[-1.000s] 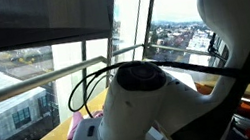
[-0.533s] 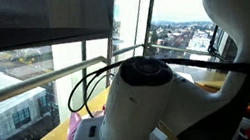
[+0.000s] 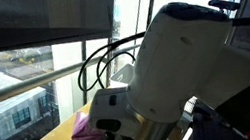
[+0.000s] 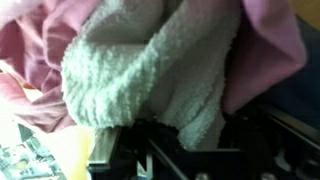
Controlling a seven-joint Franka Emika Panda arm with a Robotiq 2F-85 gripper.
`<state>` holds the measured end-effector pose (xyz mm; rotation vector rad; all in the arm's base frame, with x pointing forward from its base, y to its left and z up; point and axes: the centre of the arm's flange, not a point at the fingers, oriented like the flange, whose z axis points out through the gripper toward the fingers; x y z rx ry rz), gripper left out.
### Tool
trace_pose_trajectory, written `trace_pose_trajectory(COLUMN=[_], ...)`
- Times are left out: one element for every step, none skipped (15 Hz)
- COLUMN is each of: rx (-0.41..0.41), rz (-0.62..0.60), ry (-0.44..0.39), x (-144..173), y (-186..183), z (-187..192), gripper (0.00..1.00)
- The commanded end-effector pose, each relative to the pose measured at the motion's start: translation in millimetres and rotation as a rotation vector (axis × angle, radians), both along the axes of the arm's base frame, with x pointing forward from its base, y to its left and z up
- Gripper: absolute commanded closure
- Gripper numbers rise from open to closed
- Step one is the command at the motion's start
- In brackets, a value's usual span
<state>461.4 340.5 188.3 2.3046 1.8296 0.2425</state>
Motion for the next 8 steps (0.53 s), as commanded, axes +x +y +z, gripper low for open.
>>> trace_pose_trajectory(rx=[0.001,0.002,0.003,0.003,0.003,0.003,0.003,0.006], rz=[-0.002,-0.005,-0.007,-0.008,-0.011,-0.016,-0.024,-0.032], ry=[-0.035,-0.045,-0.057,-0.070,-0.085,-0.102,-0.121,-0.138], x=[-20,-21,-24,-26,-29,-31,-32,-36], y=[-18,-20,-23,-26,-28,-32,-37,-40], z=[52,60,68,77,88,101,118,135], gripper=[1.00,1.00,1.00,1.00,1.00,1.00,1.00,1.00])
